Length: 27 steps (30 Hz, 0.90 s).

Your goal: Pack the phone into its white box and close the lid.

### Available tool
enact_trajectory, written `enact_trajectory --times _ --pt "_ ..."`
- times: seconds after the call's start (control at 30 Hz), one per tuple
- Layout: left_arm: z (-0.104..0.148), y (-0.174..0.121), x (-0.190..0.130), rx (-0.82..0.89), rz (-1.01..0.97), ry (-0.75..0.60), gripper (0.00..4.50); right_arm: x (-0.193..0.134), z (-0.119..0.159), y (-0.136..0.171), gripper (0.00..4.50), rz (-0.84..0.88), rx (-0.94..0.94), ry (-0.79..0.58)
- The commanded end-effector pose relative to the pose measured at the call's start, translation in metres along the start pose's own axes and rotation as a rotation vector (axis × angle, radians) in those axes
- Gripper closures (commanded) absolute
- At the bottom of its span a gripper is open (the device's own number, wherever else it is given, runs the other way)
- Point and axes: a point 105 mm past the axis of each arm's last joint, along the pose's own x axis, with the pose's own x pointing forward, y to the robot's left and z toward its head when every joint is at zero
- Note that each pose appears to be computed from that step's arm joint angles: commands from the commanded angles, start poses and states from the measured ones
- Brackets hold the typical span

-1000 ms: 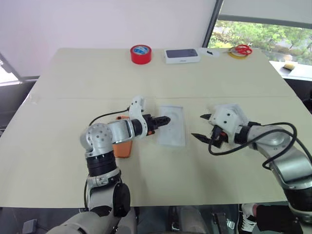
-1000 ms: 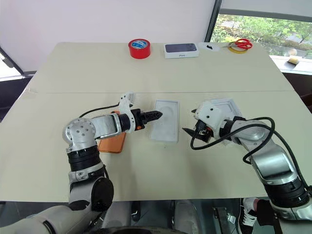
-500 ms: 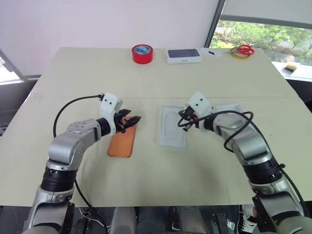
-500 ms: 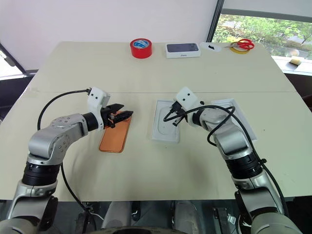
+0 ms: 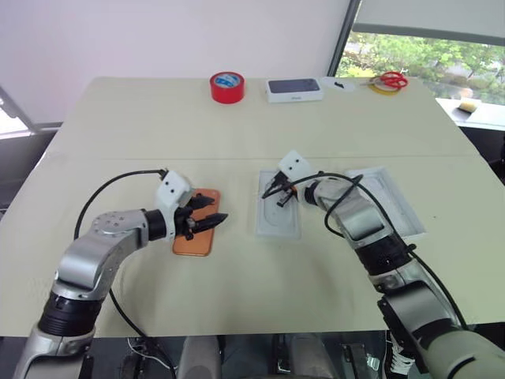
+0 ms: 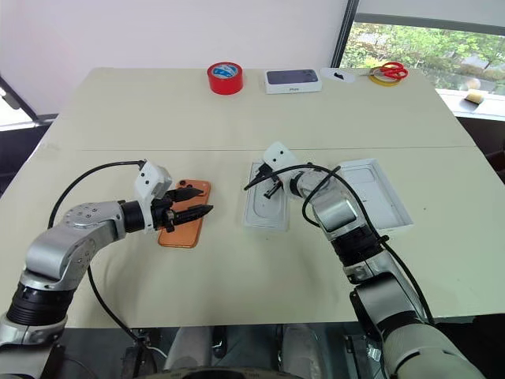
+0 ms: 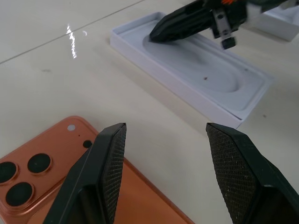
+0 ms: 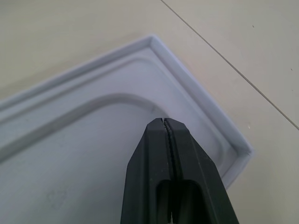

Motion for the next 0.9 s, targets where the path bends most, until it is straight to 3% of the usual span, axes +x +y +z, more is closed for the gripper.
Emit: enact_trajectory --times 0.03,0.23,0.33,0.43,0.6,0.9 --pt "0.010 -0.002 -0.007 0.046 -0.003 -0.024 1.65 0.000 0.016 -0.006 4.47 -0.036 -0.046 -0.048" --pt "0.012 0.001 -0.009 0.037 0.015 -0.036 1.65 -0.001 0.017 -0.002 4.47 -0.046 -0.094 -0.068" --pt "0.013 0.012 -0.013 0.017 0.078 -0.043 1.65 -0.011 0.039 0.012 4.47 0.028 -0.097 -0.192" --pt "0.011 0.037 -0.026 -0.145 0.200 -0.052 1.65 -0.026 0.055 0.035 4.47 0.138 -0.089 -0.282" --pt "-0.001 0.061 -0.058 -0.320 0.358 -0.007 0.02 -0.038 0.065 0.072 4.50 0.274 -0.120 -0.309" --pt "-0.040 0.052 -0.075 -0.591 0.373 0.186 0.02 -0.031 0.053 0.122 4.50 0.478 -0.246 -0.191"
